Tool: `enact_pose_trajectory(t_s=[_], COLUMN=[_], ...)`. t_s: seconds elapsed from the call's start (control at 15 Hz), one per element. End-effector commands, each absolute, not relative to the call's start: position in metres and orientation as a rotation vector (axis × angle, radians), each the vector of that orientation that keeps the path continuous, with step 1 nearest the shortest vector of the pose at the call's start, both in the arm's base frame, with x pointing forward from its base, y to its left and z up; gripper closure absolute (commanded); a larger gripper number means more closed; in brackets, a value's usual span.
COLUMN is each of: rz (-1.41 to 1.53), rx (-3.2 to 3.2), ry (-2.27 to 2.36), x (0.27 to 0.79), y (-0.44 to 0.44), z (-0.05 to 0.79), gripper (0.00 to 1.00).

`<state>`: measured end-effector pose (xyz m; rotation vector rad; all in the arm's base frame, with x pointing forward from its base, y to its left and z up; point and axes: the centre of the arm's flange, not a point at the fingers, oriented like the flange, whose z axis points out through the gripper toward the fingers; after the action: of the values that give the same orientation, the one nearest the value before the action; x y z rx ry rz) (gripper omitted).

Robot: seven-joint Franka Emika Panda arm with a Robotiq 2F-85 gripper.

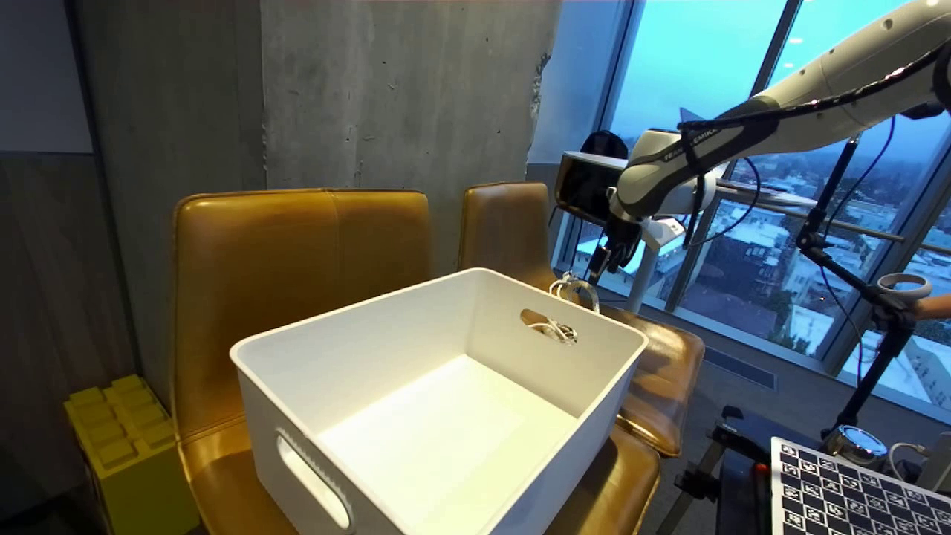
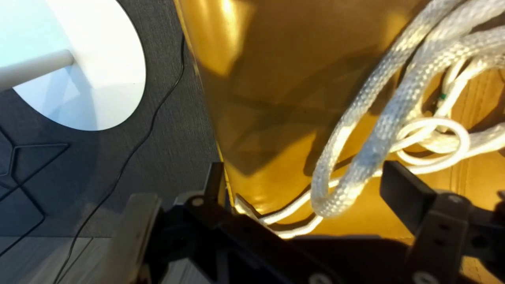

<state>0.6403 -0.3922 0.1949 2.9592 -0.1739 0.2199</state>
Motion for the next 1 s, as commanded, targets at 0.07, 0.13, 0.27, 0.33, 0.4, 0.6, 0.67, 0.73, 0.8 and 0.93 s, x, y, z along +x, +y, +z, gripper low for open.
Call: enact_pose_trajectory(t_s=[0.07, 0.13, 0.27, 0.33, 0.4, 0.6, 0.67, 0.73, 0.8, 0.93], rz=[0.335, 0.344, 0.334, 0.315, 0.294, 0.226, 0.207, 0.19, 0.181, 0.173], rx=[2.973, 2.975, 2.987, 2.995, 3.003, 3.02, 3.029, 3.036, 3.043, 3.049], ry=[-0.154, -0.153, -0.162, -0.171, -0.179, -0.206, -0.213, -0.225, -0.23, -0.238], x=[0.694, 0.699, 0.702, 0.698, 0.694, 0.677, 0.675, 0.672, 0.671, 0.673], y=[-0.394, -0.391, -0.386, -0.381, -0.377, -0.358, -0.351, -0.345, -0.338, -0.331], z=[0.209, 0.21, 0.202, 0.193, 0.184, 0.154, 0.146, 0.139, 0.136, 0.135], gripper=[0.0, 0.0, 0.0, 0.0, 0.0, 0.0, 0.0, 0.25, 0.26, 0.42])
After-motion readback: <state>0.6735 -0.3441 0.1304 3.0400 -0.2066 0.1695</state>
